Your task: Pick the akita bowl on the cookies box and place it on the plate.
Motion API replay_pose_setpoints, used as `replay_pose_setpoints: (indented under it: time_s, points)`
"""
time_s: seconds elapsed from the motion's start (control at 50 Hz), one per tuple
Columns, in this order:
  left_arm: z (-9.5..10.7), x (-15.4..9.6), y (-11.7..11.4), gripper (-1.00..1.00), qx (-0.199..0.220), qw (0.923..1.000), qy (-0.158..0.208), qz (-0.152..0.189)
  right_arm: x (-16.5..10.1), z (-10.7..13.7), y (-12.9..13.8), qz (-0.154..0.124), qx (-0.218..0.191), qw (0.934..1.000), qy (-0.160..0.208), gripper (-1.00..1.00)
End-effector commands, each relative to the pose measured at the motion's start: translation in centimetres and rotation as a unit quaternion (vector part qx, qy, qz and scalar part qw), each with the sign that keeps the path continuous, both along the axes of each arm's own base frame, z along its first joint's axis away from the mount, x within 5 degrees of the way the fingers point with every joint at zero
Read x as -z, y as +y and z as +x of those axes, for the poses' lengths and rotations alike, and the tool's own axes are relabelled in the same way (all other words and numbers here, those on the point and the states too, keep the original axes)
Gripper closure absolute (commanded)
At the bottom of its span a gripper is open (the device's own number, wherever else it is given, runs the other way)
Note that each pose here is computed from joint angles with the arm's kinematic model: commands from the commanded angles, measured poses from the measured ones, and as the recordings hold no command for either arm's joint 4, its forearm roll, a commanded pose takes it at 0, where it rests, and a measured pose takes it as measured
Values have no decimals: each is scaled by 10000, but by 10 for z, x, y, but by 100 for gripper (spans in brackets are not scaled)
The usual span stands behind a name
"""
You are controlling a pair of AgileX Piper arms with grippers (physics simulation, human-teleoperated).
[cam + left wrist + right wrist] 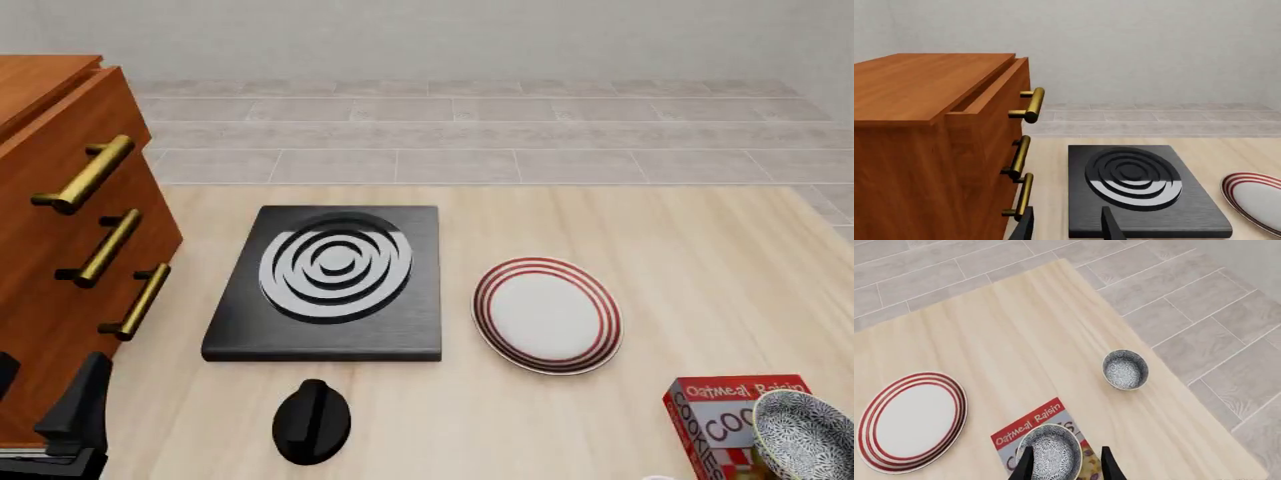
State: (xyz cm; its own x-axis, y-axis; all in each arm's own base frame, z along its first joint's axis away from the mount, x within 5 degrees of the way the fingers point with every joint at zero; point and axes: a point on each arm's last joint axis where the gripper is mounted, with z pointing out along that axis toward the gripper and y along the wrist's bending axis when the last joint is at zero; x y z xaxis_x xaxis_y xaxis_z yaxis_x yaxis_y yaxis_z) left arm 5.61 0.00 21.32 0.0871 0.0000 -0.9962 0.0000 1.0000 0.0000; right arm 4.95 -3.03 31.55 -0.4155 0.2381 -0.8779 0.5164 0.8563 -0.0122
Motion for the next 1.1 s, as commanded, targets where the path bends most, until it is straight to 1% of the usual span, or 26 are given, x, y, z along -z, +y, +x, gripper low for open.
replay_pose_setpoints:
  time_s: [0.02,0.52,0.78,1.1]
  points:
    - [0,0,0,-100,0,10000,0,0,13,8,-7,18,115,9999,121,-100]
    - [0,0,0,-100,0,10000,0,0,41,18,-17,93,269,9990,335,-100]
    - [0,0,0,-100,0,10000,0,0,46,20,-20,94,331,9988,361,-100]
    - [0,0,0,-100,0,10000,0,0,63,21,-19,193,281,9986,404,-100]
